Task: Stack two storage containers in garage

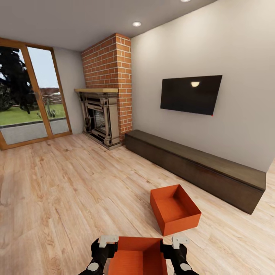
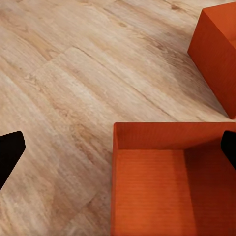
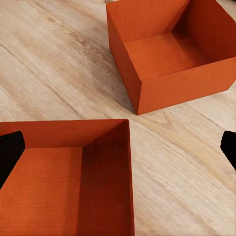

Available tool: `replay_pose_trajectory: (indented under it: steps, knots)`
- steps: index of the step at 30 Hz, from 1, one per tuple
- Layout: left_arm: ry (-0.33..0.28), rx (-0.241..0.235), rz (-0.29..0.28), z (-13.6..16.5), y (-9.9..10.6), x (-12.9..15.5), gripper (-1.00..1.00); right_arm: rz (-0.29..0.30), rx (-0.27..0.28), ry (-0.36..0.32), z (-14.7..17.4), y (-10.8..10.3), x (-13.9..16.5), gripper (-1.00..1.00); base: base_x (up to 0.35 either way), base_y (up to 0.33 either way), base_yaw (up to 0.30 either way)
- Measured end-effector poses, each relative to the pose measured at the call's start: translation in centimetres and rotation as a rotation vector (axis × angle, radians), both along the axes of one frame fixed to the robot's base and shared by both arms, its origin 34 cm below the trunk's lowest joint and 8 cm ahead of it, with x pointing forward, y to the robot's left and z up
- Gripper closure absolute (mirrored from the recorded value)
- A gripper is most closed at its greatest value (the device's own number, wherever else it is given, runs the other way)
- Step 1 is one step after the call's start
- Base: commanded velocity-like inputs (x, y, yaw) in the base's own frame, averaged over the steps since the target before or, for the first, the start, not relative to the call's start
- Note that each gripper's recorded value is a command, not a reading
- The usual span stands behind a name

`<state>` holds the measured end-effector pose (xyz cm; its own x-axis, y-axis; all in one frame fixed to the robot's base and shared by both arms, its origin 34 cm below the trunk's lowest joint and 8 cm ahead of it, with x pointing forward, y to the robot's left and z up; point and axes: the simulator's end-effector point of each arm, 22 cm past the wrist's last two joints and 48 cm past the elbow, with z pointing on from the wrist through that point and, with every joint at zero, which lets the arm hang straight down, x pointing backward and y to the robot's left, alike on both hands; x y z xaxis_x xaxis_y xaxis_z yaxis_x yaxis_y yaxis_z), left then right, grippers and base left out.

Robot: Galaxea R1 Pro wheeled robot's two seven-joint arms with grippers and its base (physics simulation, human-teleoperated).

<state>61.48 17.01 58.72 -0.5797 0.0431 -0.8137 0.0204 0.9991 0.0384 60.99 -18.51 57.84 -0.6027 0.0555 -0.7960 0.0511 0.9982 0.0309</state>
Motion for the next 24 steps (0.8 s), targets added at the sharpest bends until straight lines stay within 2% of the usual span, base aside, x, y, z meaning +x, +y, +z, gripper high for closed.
replay_pose_trajectory:
  steps: [24]
  knots:
    - [-0.001,0.000,0.000,-4.4,0.0,-0.4,-1.00,0.000,0.000,0.000,-4.4,0.0,-0.4,-1.00,0.000,0.000,0.000]
